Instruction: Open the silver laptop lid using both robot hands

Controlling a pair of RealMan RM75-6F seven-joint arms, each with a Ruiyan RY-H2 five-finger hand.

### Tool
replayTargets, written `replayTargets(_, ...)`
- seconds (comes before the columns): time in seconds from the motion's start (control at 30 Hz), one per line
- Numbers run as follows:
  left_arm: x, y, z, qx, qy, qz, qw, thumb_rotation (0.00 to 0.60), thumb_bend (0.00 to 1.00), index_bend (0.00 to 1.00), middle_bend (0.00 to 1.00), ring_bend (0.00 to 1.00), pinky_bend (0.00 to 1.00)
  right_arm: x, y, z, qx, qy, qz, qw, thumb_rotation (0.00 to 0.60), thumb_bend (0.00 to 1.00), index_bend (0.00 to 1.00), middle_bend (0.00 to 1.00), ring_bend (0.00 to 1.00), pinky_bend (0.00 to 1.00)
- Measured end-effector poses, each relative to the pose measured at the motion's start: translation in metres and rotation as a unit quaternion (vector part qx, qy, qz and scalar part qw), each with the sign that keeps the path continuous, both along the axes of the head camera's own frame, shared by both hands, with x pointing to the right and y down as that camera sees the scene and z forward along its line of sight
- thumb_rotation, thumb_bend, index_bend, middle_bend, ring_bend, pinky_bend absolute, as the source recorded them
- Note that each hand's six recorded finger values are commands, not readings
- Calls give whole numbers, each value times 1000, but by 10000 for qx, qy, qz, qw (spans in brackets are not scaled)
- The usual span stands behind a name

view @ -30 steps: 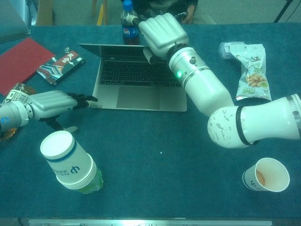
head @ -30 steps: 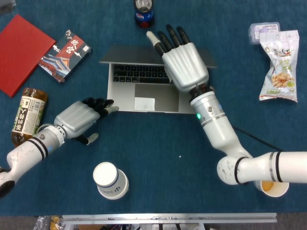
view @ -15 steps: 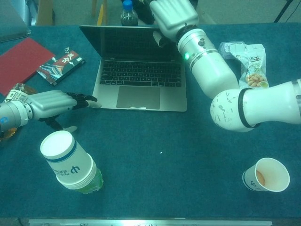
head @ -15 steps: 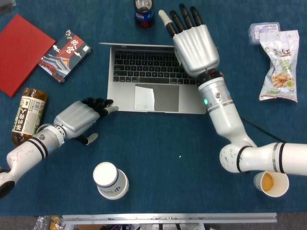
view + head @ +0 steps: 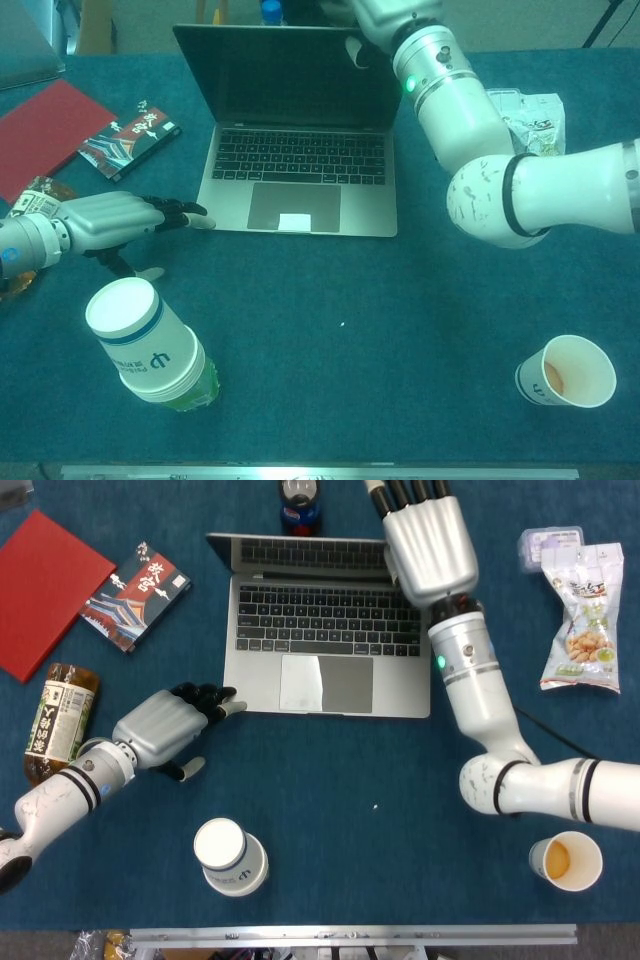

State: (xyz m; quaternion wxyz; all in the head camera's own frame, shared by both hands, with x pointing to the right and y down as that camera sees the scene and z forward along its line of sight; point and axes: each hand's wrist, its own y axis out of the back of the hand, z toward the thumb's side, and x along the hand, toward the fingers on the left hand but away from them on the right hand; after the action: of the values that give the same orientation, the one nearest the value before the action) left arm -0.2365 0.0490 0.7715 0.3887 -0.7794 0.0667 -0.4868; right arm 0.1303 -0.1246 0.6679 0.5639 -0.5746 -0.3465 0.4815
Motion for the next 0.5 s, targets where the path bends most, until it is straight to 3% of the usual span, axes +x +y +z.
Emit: replayTargets(0.5, 0, 0, 0, 6, -12, 2, 10000, 500, 417, 51, 0, 0, 56, 20, -28, -3, 201, 157, 374, 9990, 600, 274, 87, 145, 10, 117)
